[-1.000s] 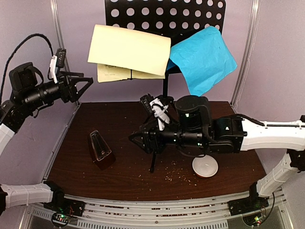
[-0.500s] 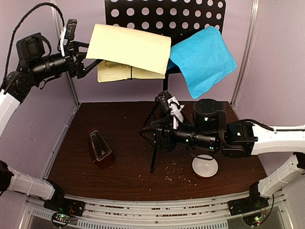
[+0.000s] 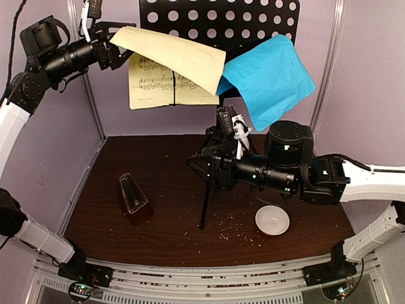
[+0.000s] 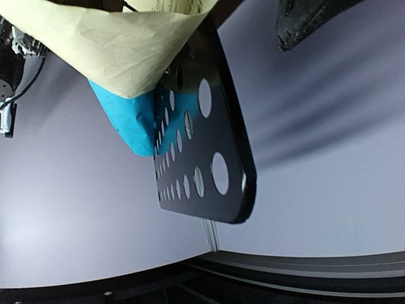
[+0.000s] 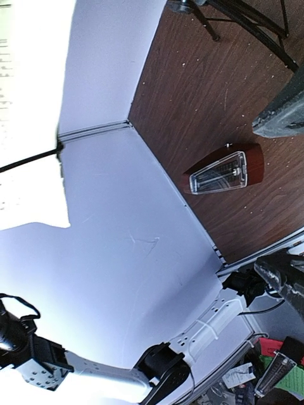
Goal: Pack up the instrument practice props
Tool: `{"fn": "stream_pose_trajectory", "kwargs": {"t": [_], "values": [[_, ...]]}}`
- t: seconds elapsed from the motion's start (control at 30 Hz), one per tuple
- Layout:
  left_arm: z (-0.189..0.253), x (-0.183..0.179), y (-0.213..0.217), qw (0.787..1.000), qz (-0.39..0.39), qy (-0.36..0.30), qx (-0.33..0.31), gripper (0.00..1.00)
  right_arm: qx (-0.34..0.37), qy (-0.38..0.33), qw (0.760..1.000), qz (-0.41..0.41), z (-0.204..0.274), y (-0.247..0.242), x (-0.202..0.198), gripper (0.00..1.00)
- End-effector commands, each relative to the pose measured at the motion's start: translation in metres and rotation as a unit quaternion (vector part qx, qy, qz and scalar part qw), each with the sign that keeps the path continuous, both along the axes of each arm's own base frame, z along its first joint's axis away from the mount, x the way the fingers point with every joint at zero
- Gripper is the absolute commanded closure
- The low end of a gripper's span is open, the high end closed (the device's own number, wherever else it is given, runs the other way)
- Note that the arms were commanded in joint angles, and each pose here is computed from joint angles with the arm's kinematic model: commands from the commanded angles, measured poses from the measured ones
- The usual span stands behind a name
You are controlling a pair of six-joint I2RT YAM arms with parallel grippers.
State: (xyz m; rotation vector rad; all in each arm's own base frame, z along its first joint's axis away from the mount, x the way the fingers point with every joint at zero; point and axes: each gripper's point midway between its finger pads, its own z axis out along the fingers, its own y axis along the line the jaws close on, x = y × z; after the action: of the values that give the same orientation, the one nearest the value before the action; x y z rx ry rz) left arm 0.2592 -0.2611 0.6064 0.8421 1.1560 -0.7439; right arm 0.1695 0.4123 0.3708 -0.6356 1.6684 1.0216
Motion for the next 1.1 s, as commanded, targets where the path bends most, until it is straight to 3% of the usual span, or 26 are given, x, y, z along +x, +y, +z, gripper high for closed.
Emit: {"fn": "stream_pose_trajectory", "kwargs": {"t": [0.0, 0.23, 0.37, 0.7, 1.07], "values": [[0.038, 0.000, 0.012, 0.998, 0.025, -0.016, -0.059, 0.08, 0.047, -0.015, 0.999, -0.017, 0.051, 0.000, 0.007, 0.36], [0.052, 0.009, 0.011, 0.995, 0.023, 0.012, -0.094, 0.04, 0.069, -0.018, 0.997, -0.040, 0.089, 0.013, 0.020, 0.37], [0.052, 0.017, 0.009, 0.994, 0.031, 0.023, -0.100, 0.04, 0.075, 0.009, 0.995, -0.067, 0.099, 0.017, 0.046, 0.40], [0.051, 0.023, 0.020, 0.992, 0.067, 0.032, -0.103, 0.19, 0.117, 0.019, 0.991, -0.060, 0.134, 0.020, 0.075, 0.47], [0.033, 0.023, 0.017, 0.993, 0.066, 0.050, -0.083, 0.19, 0.149, 0.010, 0.988, -0.041, 0.159, 0.036, 0.088, 0.52]]}}
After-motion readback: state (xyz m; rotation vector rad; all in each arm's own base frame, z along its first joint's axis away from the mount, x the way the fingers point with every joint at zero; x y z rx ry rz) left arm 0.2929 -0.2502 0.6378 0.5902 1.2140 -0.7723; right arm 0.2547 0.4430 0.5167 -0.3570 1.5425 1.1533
